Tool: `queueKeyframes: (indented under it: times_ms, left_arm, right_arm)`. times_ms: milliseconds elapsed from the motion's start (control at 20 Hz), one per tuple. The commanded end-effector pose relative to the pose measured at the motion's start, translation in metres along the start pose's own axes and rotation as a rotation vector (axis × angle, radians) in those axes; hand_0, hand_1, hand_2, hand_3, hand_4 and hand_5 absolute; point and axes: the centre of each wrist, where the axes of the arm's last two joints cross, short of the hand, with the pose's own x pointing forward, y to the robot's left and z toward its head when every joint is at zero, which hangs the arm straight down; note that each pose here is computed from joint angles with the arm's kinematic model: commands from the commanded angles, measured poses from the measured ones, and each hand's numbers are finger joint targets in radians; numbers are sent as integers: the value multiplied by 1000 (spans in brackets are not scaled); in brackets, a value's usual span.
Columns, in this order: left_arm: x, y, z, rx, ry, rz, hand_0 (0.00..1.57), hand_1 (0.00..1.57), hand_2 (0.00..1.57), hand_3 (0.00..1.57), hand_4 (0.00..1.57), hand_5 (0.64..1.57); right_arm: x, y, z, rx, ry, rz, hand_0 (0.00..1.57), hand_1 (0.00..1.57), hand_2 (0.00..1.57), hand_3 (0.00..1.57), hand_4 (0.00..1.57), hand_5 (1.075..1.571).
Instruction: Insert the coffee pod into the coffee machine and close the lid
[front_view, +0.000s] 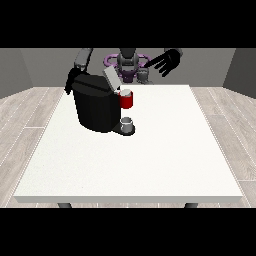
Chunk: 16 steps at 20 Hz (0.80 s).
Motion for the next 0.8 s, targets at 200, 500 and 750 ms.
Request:
queueKeyframes:
  times_ms: [200, 500, 750]
  left_arm:
    - [-90, -84, 74, 15, 195, 433, 0, 0, 0, 0, 421, 1571]
    - [-118, -97, 115, 15, 328, 459, 0, 0, 0, 0, 386, 1571]
    - [-115, -105, 119, 64, 293, 514, 0, 0, 0, 0, 353, 1571]
  right_arm:
    - [-28, -5, 26, -12, 88, -26, 0, 0, 0, 0, 0, 1571]
    - [5, 7, 23, 190, -20, -84, 0, 0, 0, 0, 0, 1571]
    - [55, 8, 3, 269, -175, -22, 0, 0, 0, 0, 154, 1571]
